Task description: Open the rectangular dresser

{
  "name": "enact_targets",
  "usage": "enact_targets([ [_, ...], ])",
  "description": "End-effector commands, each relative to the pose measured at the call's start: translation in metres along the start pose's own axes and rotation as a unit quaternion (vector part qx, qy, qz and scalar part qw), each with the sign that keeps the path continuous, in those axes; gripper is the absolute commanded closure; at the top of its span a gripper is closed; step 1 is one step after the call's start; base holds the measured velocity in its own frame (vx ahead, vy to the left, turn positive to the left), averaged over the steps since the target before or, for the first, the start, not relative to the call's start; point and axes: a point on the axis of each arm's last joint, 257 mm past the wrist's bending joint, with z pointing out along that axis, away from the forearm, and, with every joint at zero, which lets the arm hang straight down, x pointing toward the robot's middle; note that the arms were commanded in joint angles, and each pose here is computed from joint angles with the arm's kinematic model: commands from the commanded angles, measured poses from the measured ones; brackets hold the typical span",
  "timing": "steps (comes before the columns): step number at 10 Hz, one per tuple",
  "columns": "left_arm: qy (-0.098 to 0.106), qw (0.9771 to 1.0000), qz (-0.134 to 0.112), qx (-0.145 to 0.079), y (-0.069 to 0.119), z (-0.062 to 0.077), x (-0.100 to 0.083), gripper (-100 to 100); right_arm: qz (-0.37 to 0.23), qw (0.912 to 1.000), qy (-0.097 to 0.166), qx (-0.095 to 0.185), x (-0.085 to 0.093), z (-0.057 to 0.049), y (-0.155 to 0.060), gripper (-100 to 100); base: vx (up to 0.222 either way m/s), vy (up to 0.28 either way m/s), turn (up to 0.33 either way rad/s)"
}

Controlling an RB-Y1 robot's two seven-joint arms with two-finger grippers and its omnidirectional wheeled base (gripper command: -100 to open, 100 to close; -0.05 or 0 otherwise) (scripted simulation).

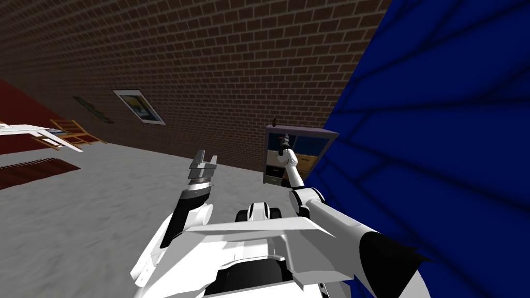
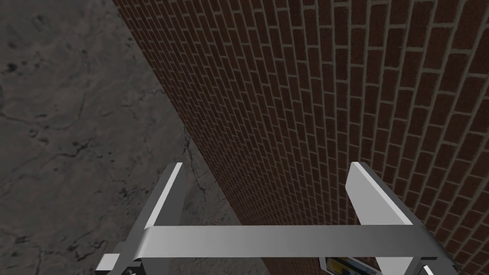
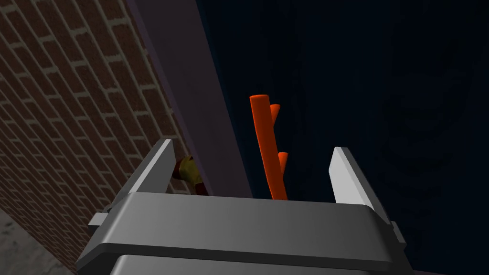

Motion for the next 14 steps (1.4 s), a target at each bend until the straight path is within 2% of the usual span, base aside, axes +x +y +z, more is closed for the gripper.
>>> enact_targets([
  [1, 0.0, 1.0, 0.0, 0.0, 0.0, 0.0, 0.0, 0, 0.0, 1.0, -0.001, 0.001, -0.004, 0.0, -0.002, 100, -0.091, 0.009, 0.007],
  [6, 0.0, 1.0, 0.0, 0.0, 0.0, 0.0, 0.0, 0, 0.0, 1.0, -0.002, 0.002, -0.012, -0.001, -0.006, 100, -0.183, 0.037, -0.005],
  [7, 0.0, 1.0, 0.0, 0.0, 0.0, 0.0, 0.0, 0, -0.018, 0.9998, -0.012, -0.001, -0.016, -0.002, 0.001, -100, 0.058, -0.109, 0.063],
  [11, 0.0, 1.0, 0.0, 0.0, 0.0, 0.0, 0.0, 0, -0.056, 0.9978, -0.036, -0.007, -0.024, -0.007, 0.017, -100, 0.155, -0.182, 0.067],
  [12, 0.0, 1.0, 0.0, 0.0, 0.0, 0.0, 0.0, 0, -0.047, 0.9984, -0.03, -0.006, -0.022, -0.007, 0.013, -100, 0.074, -0.113, 0.023],
  [13, 0.0, 1.0, 0.0, 0.0, 0.0, 0.0, 0.0, 0, -0.047, 0.9985, -0.027, -0.005, -0.027, -0.002, 0.007, -100, 0.086, -0.086, 0.051],
  [14, 0.0, 1.0, 0.0, 0.0, 0.0, 0.0, 0.0, 0, -0.047, 0.9984, -0.03, -0.005, -0.025, -0.004, 0.009, -100, 0.053, -0.053, 0.021],
])
